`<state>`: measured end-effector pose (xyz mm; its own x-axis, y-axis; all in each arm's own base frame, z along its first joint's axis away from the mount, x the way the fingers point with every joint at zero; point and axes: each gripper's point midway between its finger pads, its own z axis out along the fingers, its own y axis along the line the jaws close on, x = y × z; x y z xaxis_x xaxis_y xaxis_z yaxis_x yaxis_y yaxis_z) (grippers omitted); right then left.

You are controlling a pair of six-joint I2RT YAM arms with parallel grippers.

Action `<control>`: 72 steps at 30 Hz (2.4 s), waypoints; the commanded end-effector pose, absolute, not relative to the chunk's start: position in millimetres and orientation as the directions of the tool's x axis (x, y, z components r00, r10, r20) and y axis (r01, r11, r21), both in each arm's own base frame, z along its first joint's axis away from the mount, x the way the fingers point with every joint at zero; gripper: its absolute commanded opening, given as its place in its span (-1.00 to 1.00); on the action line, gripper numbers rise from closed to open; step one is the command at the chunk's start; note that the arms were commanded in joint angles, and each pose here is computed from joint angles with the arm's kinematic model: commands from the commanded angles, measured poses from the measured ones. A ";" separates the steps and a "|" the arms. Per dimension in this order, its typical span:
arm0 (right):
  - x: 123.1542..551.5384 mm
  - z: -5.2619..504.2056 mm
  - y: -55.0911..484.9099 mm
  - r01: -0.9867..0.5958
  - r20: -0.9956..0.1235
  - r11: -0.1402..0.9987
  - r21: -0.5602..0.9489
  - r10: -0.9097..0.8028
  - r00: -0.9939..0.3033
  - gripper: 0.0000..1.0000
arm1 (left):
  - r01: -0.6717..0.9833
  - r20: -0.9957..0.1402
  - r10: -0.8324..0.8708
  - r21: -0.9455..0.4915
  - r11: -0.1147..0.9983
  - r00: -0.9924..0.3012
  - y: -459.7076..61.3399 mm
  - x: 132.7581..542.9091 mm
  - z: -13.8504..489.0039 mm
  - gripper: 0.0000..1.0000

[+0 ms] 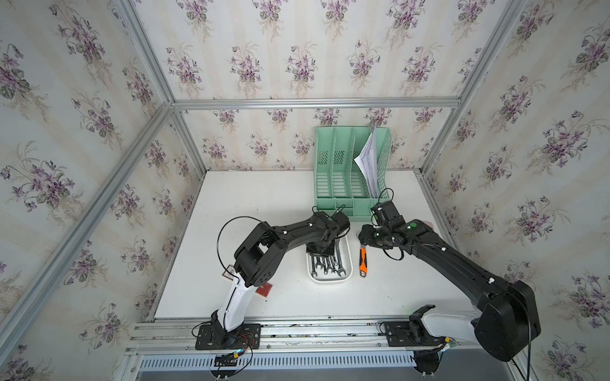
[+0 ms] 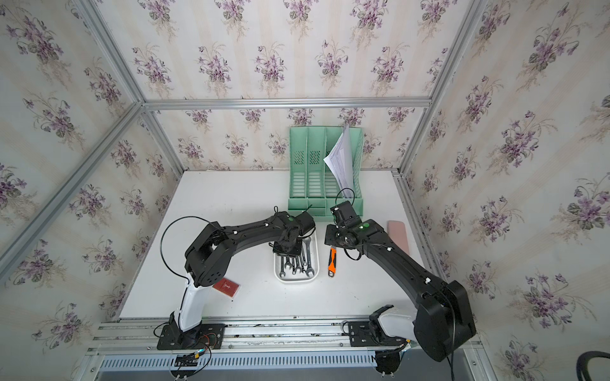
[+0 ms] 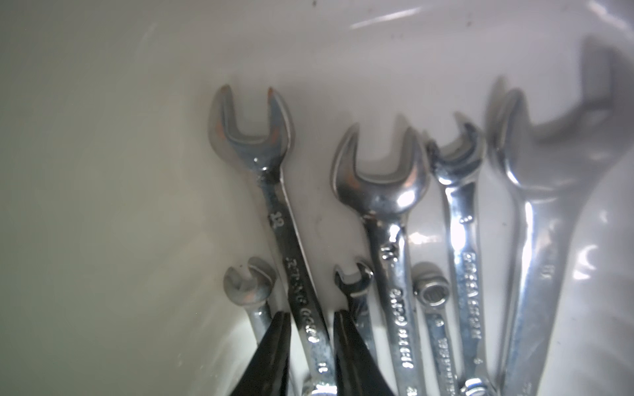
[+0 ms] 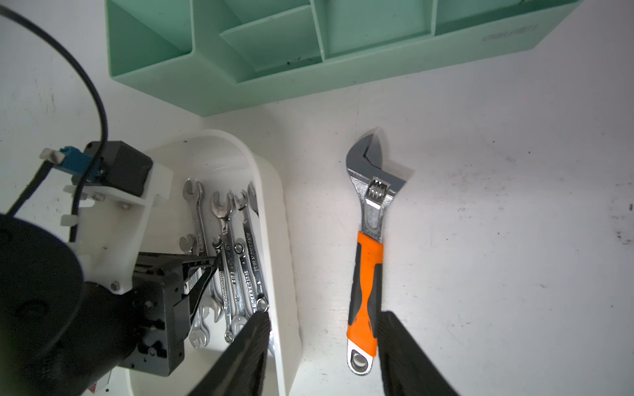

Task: Take out the wrench from the storage box
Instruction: Pick up the wrench from the storage box.

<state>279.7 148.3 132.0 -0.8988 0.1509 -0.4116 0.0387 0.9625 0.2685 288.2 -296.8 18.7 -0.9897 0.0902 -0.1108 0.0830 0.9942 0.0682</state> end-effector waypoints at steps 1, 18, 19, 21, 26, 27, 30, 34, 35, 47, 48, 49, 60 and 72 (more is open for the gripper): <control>280.2 132.1 148.8 0.036 -0.417 0.962 0.272 0.152 -0.896 0.11 | 0.073 -0.082 0.080 0.086 0.994 -0.993 -287.3 284.3 13.7 -0.41; 279.2 129.0 148.8 0.038 -0.406 0.963 0.267 0.148 -0.902 0.13 | 0.102 -0.061 0.108 0.103 0.989 -0.992 -274.4 295.6 11.7 -0.40; 279.0 129.2 148.8 0.038 -0.405 0.963 0.267 0.148 -0.902 0.13 | 0.099 -0.062 0.105 0.103 0.990 -0.993 -275.3 296.7 10.7 -0.40; 278.5 128.3 148.5 0.038 -0.403 0.964 0.265 0.146 -0.904 0.13 | 0.102 -0.062 0.109 0.103 0.989 -0.992 -278.3 296.6 8.8 -0.40; 278.2 126.5 149.3 0.037 -0.395 0.964 0.263 0.143 -0.908 0.13 | 0.108 -0.050 0.114 0.117 0.987 -0.992 -282.1 295.8 2.0 -0.43; 277.9 125.4 149.2 0.038 -0.391 0.964 0.262 0.142 -0.909 0.13 | 0.107 -0.051 0.113 0.119 0.987 -0.992 -282.7 296.4 1.0 -0.45; 277.1 122.7 149.5 0.037 -0.382 0.965 0.259 0.138 -0.914 0.14 | 0.113 -0.047 0.120 0.124 0.986 -0.992 -284.8 296.1 -1.3 -0.50; 277.0 122.6 149.5 0.037 -0.382 0.965 0.258 0.137 -0.914 0.14 | 0.116 -0.044 0.123 0.136 0.984 -0.991 -283.3 296.4 -2.4 -0.59; 276.6 122.2 149.3 0.037 -0.380 0.966 0.257 0.136 -0.915 0.14 | 0.119 -0.045 0.126 0.137 0.983 -0.991 -283.3 296.7 -2.7 -0.63; 275.7 121.7 149.4 0.036 -0.376 0.966 0.257 0.135 -0.917 0.15 | 0.136 -0.067 0.146 0.138 0.981 -0.987 -283.3 301.0 14.1 -0.70; 275.4 121.3 149.3 0.036 -0.376 0.966 0.257 0.134 -0.917 0.15 | 0.138 -0.071 0.148 0.138 0.981 -0.986 -283.3 301.5 16.8 -0.69; 275.7 121.8 149.4 0.036 -0.376 0.966 0.257 0.134 -0.917 0.15 | 0.138 -0.077 0.150 0.136 0.981 -0.986 -283.5 302.6 20.1 -0.70; 275.1 122.4 149.1 0.035 -0.377 0.966 0.257 0.133 -0.917 0.15 | 0.140 -0.139 0.153 0.102 0.985 -0.978 -284.5 314.5 65.1 -0.69; 275.5 121.5 150.3 0.033 -0.373 0.965 0.260 0.132 -0.919 0.15 | 0.126 -0.197 0.137 0.064 0.990 -0.971 -265.6 321.5 121.0 -0.68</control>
<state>275.1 149.6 121.0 -0.9173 0.1403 -0.3727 0.0407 0.9640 0.2626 324.4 -276.7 107.3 -0.9725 0.1214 -0.1987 0.1146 0.9924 0.0452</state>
